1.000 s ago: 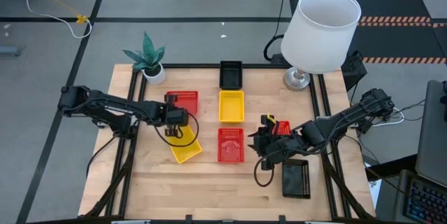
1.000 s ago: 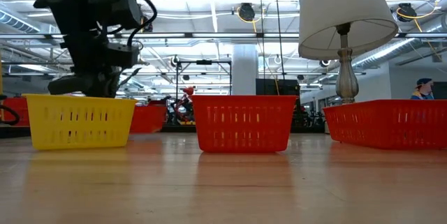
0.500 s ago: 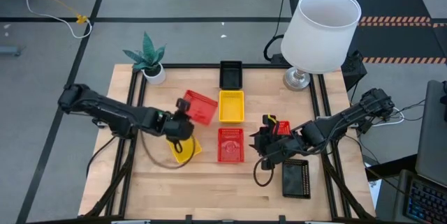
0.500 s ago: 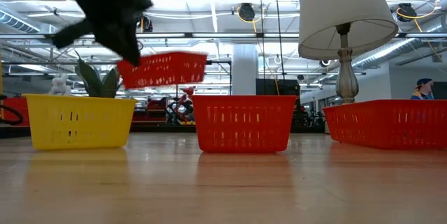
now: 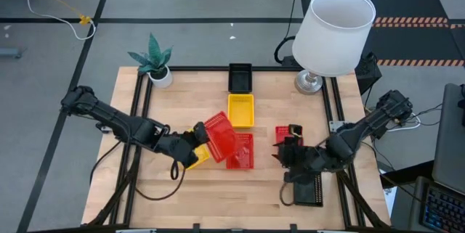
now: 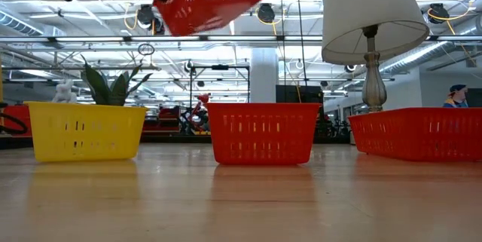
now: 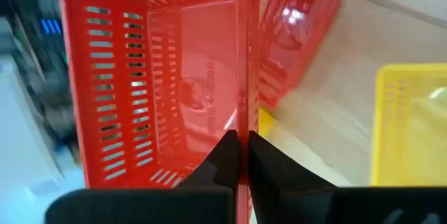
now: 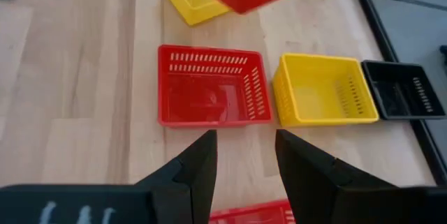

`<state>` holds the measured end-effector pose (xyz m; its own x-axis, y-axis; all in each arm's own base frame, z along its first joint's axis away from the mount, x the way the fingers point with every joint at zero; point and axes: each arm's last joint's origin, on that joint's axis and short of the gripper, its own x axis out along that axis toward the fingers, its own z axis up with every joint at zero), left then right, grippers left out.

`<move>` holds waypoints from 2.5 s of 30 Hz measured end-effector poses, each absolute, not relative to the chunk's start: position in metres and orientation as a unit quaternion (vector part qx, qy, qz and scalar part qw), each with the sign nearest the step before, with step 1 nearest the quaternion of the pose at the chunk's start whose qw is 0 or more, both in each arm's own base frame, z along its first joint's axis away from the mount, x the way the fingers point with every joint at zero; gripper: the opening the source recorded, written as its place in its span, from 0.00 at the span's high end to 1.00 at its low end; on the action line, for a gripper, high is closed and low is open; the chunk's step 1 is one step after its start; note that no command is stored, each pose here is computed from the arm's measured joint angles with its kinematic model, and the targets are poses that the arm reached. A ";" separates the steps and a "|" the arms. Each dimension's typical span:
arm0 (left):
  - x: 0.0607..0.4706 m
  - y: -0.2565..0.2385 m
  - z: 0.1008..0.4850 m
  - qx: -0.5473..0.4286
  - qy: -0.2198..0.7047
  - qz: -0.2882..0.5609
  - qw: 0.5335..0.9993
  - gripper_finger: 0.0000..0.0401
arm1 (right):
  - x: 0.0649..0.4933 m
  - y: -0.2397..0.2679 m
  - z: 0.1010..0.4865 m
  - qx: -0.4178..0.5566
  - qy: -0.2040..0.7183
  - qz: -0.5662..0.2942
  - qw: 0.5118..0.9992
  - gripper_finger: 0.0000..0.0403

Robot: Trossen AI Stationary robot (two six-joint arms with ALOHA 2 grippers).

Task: Stack baskets by color
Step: Stack the top red bin on top of the bottom left red bin

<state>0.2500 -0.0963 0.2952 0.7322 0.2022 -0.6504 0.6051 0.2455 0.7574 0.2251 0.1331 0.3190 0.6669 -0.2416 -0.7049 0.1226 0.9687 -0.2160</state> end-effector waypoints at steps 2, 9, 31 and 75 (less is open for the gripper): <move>0.253 -0.098 0.298 0.632 0.308 -0.161 0.693 0.96 | 0.217 0.136 0.321 -0.069 0.392 -0.105 0.911 0.65; 0.271 -0.086 0.311 0.648 0.201 -0.195 0.708 0.97 | 0.200 0.146 0.326 -0.076 0.370 -0.108 0.919 0.65; 0.305 -0.071 0.346 0.697 0.133 -0.253 0.658 0.96 | 0.204 0.163 0.303 -0.009 0.301 -0.102 0.948 0.65; 0.352 -0.042 0.228 0.610 0.296 -0.404 0.614 0.96 | 0.207 0.160 0.280 -0.050 0.285 -0.115 0.950 0.65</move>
<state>0.3519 -0.0420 0.2277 0.4977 -0.1350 -0.8568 0.8575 -0.0720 0.5094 0.2065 0.1599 0.2804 0.8105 -0.2480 -0.5307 0.1904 0.9683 -0.1617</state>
